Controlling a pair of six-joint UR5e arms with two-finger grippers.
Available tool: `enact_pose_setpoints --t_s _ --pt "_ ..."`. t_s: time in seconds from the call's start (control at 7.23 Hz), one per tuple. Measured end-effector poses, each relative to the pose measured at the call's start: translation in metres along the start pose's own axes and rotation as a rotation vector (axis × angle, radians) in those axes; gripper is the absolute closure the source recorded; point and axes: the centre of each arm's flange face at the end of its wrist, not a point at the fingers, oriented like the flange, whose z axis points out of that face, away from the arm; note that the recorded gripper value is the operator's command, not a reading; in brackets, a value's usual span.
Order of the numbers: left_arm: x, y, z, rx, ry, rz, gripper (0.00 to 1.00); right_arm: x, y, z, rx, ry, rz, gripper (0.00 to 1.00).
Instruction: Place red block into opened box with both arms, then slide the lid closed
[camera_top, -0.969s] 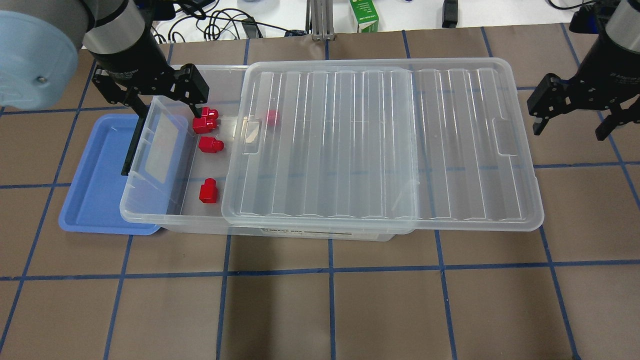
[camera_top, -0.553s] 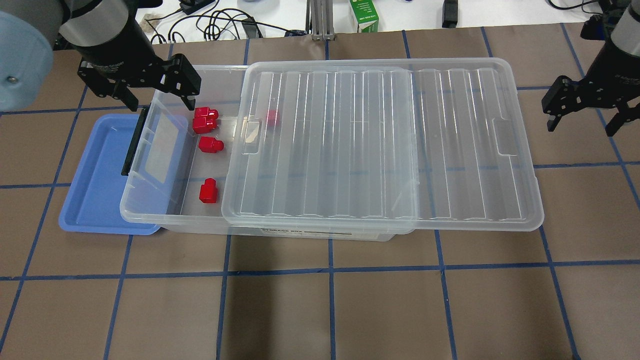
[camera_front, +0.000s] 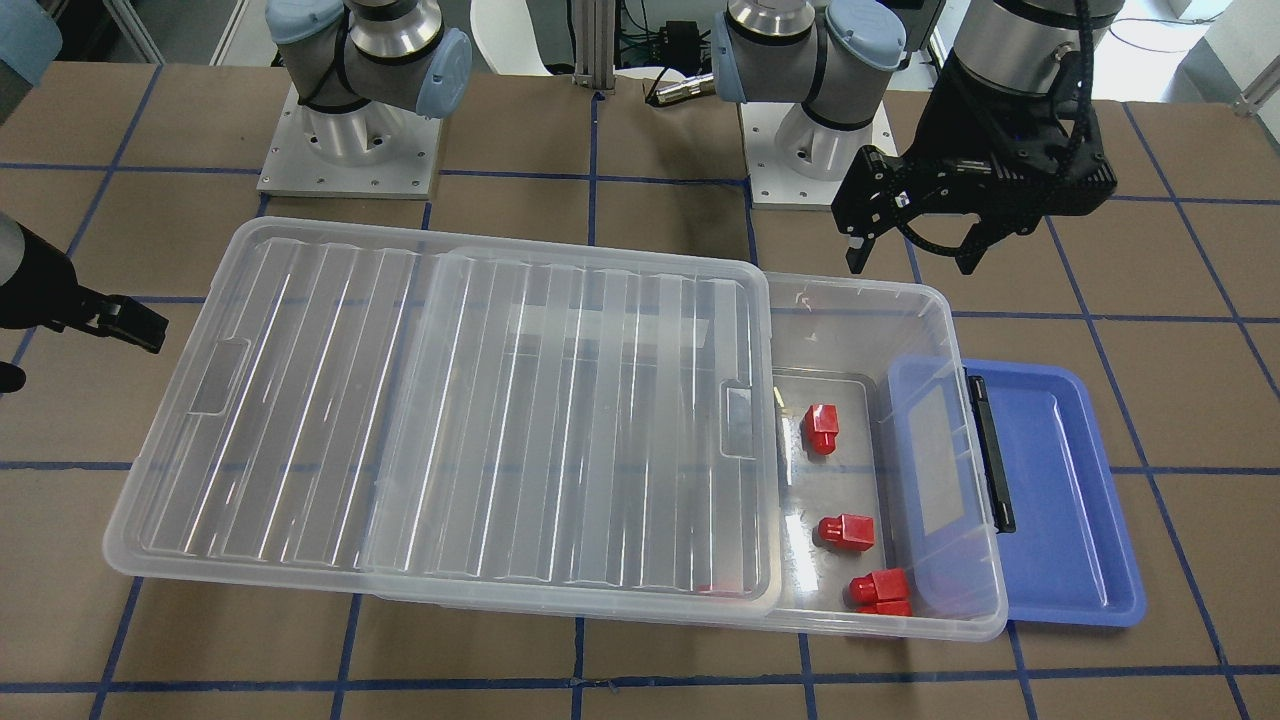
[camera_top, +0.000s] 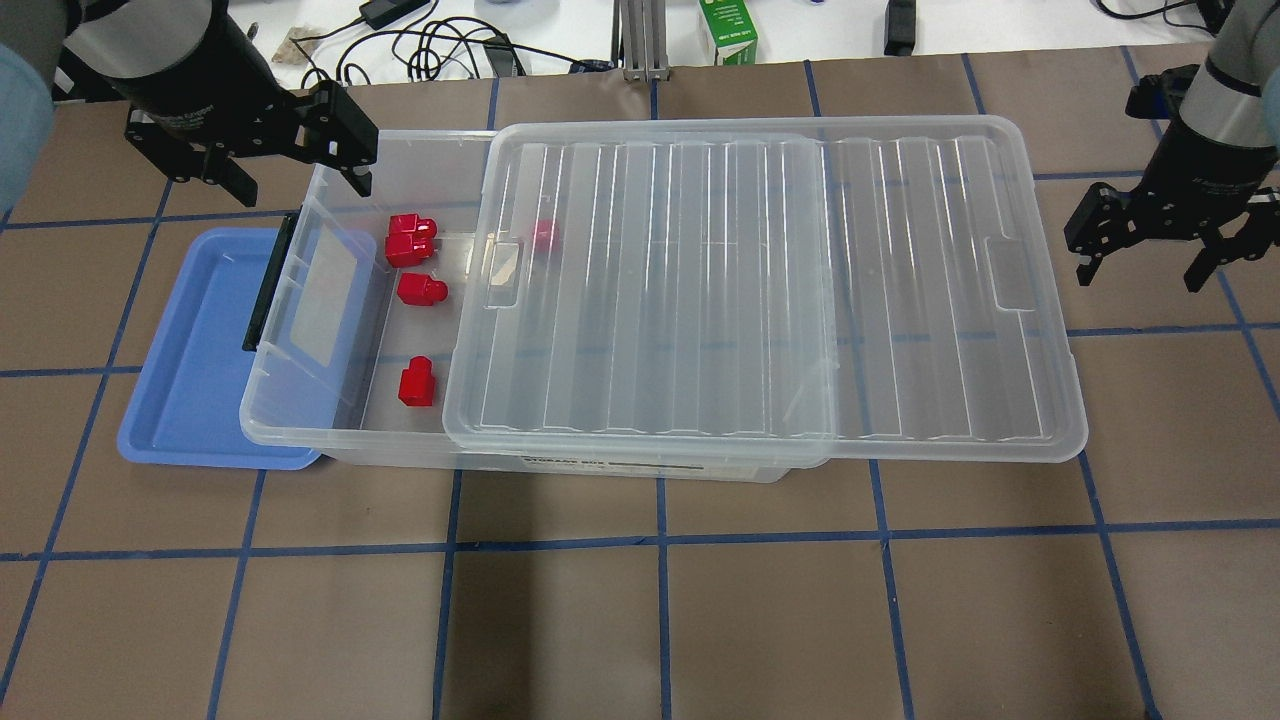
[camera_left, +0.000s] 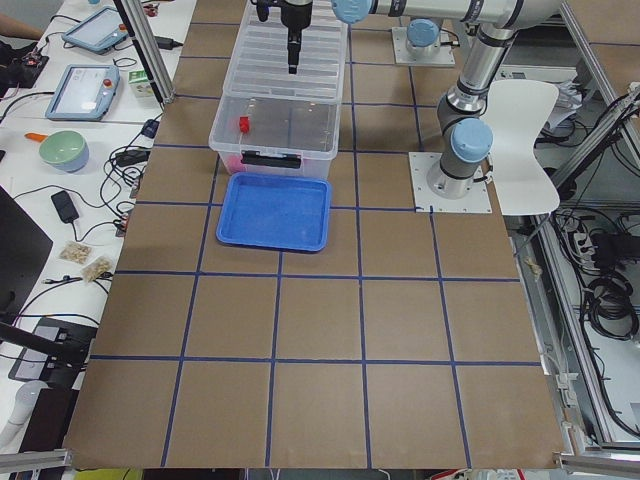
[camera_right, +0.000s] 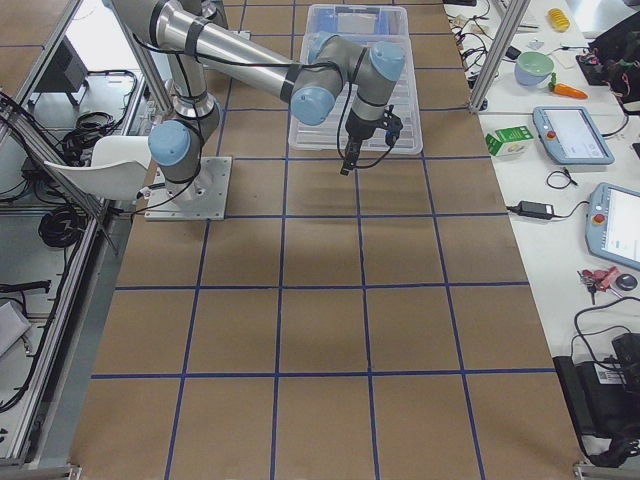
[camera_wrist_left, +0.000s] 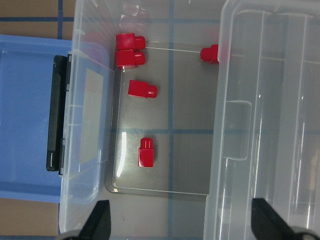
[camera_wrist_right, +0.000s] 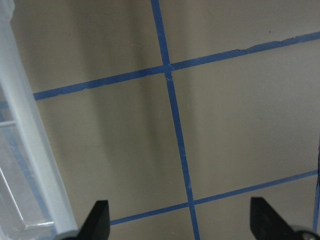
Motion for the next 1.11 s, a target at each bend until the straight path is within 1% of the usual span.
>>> enact_pose_setpoints --t_s 0.28,0.83,1.11 --pt "-0.004 0.003 -0.001 -0.015 0.000 -0.004 0.00 -0.003 -0.010 0.009 0.001 -0.001 -0.005 0.00" --pt "-0.005 0.003 -0.001 -0.020 0.001 0.002 0.00 -0.037 -0.011 0.009 0.014 0.001 -0.059 0.00" --pt "-0.006 0.003 -0.001 -0.021 -0.010 0.004 0.00 -0.056 -0.010 0.005 0.036 -0.039 -0.084 0.00"
